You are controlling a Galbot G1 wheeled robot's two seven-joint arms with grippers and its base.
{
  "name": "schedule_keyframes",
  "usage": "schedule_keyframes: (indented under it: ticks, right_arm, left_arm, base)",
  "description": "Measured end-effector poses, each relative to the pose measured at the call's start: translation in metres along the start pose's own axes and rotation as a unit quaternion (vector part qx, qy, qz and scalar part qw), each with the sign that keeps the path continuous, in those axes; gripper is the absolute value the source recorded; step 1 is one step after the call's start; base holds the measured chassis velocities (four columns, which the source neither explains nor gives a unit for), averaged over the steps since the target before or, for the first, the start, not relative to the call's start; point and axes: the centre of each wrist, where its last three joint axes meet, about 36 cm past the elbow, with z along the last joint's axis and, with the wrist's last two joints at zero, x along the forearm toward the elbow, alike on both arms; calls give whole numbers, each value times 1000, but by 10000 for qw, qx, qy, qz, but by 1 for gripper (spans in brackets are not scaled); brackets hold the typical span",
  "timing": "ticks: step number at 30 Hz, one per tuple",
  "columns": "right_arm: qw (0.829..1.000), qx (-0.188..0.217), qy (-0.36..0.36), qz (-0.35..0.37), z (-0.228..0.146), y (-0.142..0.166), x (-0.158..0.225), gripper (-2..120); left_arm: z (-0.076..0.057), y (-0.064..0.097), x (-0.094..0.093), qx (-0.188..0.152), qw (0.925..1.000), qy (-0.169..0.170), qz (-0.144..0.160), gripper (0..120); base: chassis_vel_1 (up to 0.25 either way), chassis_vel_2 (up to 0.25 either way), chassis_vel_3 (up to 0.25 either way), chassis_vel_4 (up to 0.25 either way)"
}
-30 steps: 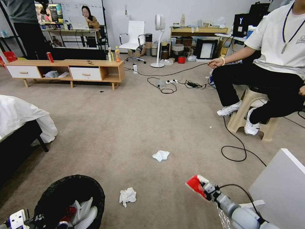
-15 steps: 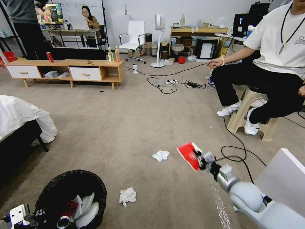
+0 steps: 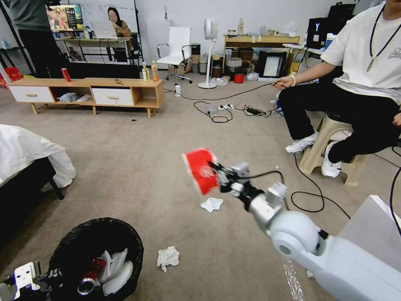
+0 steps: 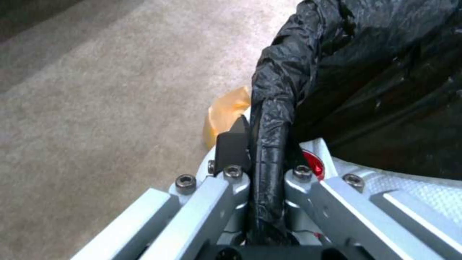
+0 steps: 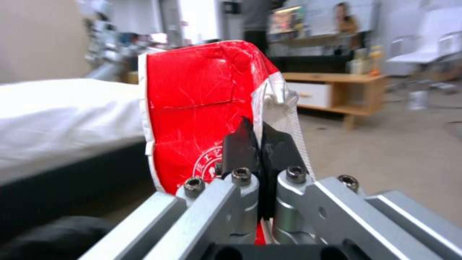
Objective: Pick up the trash bin and place the garbage on the floor into it.
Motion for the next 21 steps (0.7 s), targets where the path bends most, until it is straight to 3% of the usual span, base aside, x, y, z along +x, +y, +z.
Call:
schedule_keyframes:
  ticks: [2, 12, 21]
  right_arm:
    - [9988, -262, 125, -392, -5, 21, -10, 0]
    - [9888, -753, 716, -1073, -3, 61, -37, 0]
    - [9770, -1010, 1317, -1342, 13, 90, -53, 0]
  left_arm:
    - [-4, -3, 2, -32, 10000, -38, 77, 3]
    - [-9, -9, 3, -119, 9997, -71, 213, 3]
    - [-13, -10, 1, -173, 9995, -108, 259, 3]
  base:
    - [0, 0, 0, 0]
    - [0, 0, 0, 0]
    - [0, 0, 0, 0]
